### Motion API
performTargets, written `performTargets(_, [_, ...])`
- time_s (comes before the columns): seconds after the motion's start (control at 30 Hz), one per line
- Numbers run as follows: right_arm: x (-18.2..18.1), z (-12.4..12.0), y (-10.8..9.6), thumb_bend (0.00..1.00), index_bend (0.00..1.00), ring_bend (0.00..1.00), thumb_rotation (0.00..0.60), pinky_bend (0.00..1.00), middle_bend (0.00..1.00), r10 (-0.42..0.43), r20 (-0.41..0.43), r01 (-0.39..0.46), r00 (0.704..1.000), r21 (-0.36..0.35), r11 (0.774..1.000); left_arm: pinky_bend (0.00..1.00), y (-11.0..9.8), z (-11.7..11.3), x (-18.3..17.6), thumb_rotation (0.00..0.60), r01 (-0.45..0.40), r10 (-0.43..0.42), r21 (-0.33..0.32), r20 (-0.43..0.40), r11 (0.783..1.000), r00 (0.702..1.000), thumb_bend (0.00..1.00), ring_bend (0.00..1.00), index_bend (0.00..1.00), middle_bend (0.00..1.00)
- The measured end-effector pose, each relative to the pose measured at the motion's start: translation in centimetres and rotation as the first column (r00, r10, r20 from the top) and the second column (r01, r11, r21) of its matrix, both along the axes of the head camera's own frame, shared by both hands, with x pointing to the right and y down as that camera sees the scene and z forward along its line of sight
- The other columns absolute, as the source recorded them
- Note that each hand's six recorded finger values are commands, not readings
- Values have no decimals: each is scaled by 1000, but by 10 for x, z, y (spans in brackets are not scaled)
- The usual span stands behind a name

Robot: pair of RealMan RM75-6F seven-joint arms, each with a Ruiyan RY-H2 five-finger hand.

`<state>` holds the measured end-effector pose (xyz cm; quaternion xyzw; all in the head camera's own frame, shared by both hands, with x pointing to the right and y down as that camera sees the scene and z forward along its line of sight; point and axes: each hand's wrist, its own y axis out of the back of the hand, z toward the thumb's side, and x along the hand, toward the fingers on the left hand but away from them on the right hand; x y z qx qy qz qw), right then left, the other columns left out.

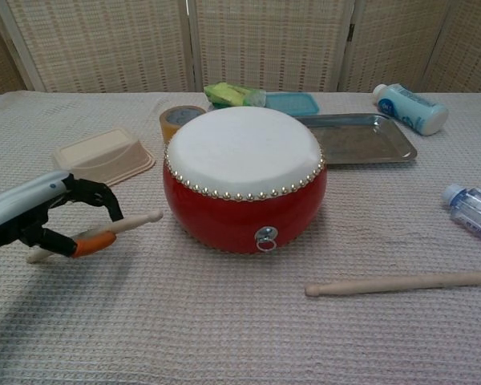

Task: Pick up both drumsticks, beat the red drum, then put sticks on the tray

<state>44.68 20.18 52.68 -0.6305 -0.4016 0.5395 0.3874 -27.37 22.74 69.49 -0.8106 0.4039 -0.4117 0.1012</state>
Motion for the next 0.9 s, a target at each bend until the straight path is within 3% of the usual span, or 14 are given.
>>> performTargets(0.13, [-4, -3, -1, 144, 0, 0, 600, 36, 77, -11, 1, 11, 1000, 7, 1000, 244, -4, -4, -16, 600, 178, -190, -81, -173, 981, 966, 418, 270, 594, 437])
performTargets(0.23, [-7, -3, -2, 144, 0, 0, 600, 36, 77, -14, 3, 14, 1000, 5, 1000, 266, -6, -6, -28, 600, 290, -326, -162, -284, 943, 902, 416, 277, 556, 439])
performTargets(0.37, [-10, -5, -2, 144, 0, 0, 600, 36, 77, -18, 9, 18, 1000, 1, 1000, 303, -7, -3, -43, 600, 393, -484, -292, -393, 872, 782, 418, 324, 526, 449])
performTargets(0.57, [-12, -7, -1, 144, 0, 0, 600, 36, 77, -17, 9, 17, 1000, -1, 1000, 346, -8, 4, -60, 600, 462, -644, -452, -471, 763, 603, 427, 362, 512, 465])
performTargets(0.77, [-12, -8, 1, 144, 0, 0, 600, 36, 77, -12, 9, 12, 1000, -1, 1000, 348, -10, 10, -67, 600, 465, -735, -569, -514, 678, 443, 434, 380, 479, 471])
performTargets(0.9, [-12, -8, 2, 144, 0, 0, 600, 36, 77, -9, 13, 9, 1000, -3, 1000, 359, -12, 12, -71, 600, 452, -770, -624, -530, 638, 355, 442, 380, 412, 471])
